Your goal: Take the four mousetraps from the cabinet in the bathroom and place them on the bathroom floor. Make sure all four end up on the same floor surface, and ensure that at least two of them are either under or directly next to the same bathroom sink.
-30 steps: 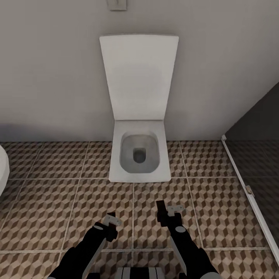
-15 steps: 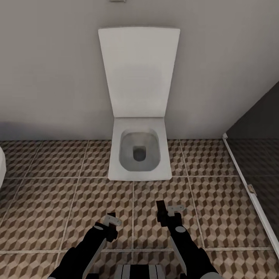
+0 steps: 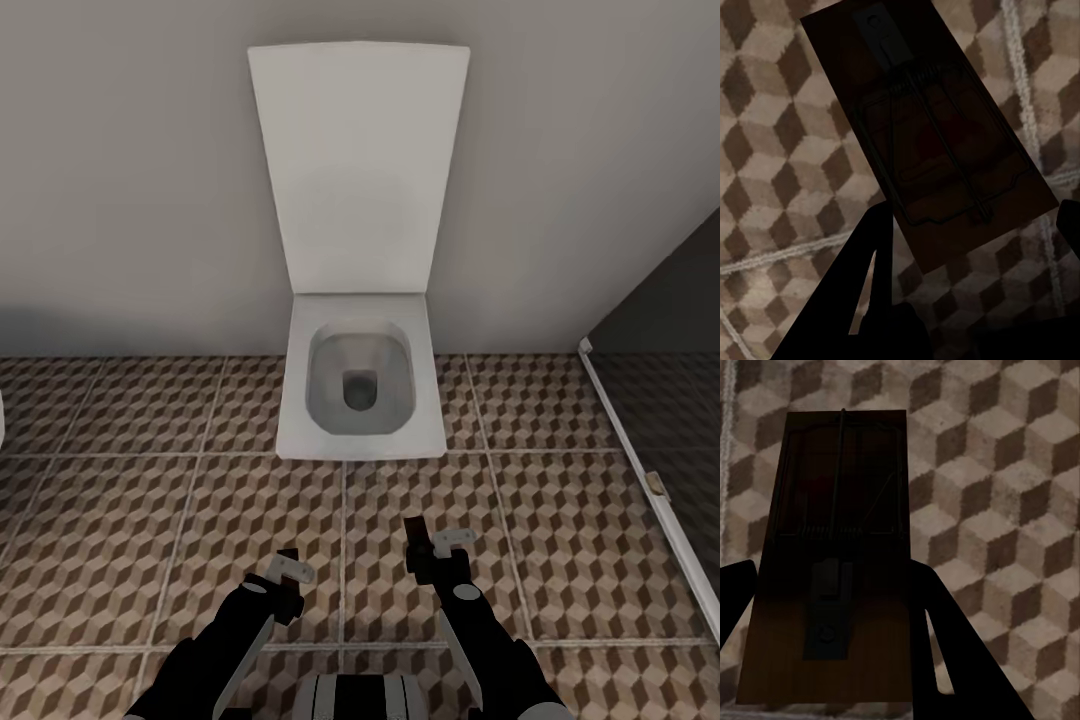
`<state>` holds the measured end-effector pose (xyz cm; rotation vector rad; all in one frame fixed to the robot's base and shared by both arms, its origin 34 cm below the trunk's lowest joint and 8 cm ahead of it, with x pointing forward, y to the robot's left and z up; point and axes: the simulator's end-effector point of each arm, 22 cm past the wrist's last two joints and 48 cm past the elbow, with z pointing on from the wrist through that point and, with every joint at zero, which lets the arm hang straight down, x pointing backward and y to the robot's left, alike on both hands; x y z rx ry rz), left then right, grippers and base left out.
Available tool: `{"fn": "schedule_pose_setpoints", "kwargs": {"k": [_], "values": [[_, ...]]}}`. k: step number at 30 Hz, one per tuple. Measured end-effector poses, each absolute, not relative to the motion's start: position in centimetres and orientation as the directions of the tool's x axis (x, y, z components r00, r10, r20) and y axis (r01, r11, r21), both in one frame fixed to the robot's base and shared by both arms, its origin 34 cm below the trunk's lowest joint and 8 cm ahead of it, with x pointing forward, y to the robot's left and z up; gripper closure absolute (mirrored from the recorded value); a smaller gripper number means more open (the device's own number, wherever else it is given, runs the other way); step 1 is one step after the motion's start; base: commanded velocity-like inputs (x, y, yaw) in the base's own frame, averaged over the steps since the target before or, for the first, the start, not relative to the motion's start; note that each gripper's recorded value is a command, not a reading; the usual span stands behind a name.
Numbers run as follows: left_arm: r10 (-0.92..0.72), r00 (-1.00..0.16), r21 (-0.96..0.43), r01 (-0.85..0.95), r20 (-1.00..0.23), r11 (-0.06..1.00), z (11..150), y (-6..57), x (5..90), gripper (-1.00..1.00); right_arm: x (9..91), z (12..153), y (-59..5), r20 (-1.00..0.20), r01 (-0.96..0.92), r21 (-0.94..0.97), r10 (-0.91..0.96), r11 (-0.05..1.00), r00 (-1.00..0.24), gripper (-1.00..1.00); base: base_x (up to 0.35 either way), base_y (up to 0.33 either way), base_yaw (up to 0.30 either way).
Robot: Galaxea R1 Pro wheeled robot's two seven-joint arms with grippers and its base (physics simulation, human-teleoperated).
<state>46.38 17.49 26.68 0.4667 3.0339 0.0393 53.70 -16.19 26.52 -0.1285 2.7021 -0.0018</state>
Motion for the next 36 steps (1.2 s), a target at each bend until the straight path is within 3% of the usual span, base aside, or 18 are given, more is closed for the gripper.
{"fn": "schedule_pose_setpoints", "kwargs": {"k": [36], "values": [[0.301,-0.951,0.035,0.300,-0.065,0.953,18.8,17.4,44.6,1.00,52.0,18.8,-16.1,-0.423,-0.090,-0.020,-0.090,0.996,-0.902,1.00,0.000,0.000,0.000]]}}
